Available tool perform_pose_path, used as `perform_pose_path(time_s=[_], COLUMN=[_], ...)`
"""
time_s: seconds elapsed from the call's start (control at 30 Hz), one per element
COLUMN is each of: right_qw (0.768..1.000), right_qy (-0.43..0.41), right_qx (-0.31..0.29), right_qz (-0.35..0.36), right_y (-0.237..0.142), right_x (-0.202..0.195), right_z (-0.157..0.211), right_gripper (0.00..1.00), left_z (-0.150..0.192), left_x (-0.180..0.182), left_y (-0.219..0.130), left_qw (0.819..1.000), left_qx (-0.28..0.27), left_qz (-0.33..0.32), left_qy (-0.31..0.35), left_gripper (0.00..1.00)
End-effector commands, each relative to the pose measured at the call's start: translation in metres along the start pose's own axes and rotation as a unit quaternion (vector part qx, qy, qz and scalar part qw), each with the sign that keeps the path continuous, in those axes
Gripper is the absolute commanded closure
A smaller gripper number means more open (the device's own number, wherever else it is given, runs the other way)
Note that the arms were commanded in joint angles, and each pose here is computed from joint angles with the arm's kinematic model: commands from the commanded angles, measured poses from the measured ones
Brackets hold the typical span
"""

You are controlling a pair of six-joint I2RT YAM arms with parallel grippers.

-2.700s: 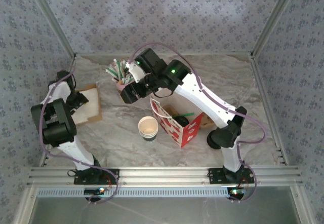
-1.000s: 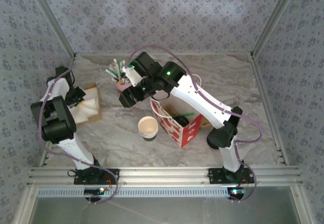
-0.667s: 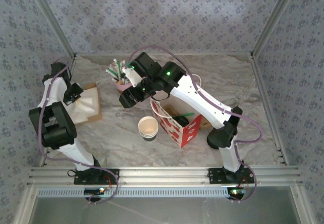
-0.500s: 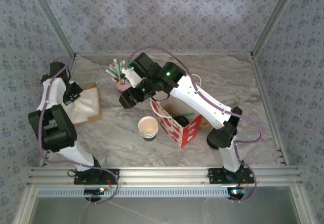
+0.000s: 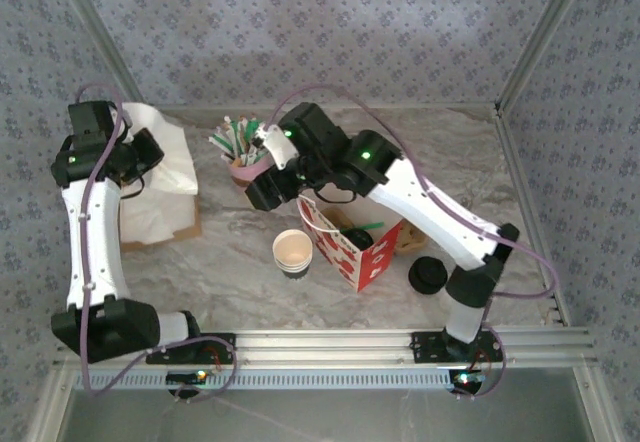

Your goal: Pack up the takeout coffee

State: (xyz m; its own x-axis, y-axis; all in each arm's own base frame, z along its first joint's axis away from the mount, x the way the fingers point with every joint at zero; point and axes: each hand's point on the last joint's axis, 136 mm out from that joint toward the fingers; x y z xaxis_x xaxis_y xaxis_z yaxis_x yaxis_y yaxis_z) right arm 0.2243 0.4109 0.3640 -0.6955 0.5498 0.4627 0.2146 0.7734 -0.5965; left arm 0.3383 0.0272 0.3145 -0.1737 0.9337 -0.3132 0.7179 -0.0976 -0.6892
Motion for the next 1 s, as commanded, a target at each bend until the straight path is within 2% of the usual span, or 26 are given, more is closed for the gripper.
perform_pose_path(time_s=[0.0,0.2,0.33,0.53,0.8,0.97], right_qw=[0.995,0.982,0.973,0.966,0.967,0.972], right_qy=[-0.051,-0.108,-0.137,-0.164,-0.193,-0.194], right_qx=[-0.079,-0.132,-0.154,-0.160,-0.139,-0.117], right_qz=[-0.036,-0.083,-0.105,-0.119,-0.093,-0.056], right_y=[-0.040,-0.081,-0.101,-0.115,-0.106,-0.098], right_x=[0.023,0.041,0.042,0.034,0.022,0.003], right_z=[-0.028,-0.045,-0.055,-0.057,-0.043,-0.028], right_gripper=[0.31,0.32,0.33,0.31,0.29,0.29], left_z=[0.010,0.026,0.042,0.058,0.082,0.085], left_x=[-0.053,-0.138,-0.185,-0.228,-0.275,-0.292], left_y=[-0.026,-0.064,-0.089,-0.115,-0.137,-0.156], left_qw=[0.994,0.962,0.929,0.883,0.823,0.792], left_qx=[0.013,0.025,0.038,0.062,0.099,0.098], left_qz=[0.105,0.248,0.332,0.423,0.510,0.554], left_qy=[0.030,0.108,0.156,0.192,0.230,0.238], left_gripper=[1.00,1.00,1.00,1.00,1.00,1.00])
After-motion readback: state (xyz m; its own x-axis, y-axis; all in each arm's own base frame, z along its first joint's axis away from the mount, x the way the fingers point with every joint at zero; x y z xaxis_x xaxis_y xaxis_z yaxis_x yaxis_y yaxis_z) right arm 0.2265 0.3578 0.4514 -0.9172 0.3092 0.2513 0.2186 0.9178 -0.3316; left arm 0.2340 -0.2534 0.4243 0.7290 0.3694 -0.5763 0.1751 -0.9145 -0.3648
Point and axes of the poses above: each hand's point on the last joint's axis, 136 mm out from that joint toward the fingers, its own y axis out along the fingers, its own x axis along the line the jaws close on, z = x × y, and after that the axes turned 12 degrees about y, right-handed
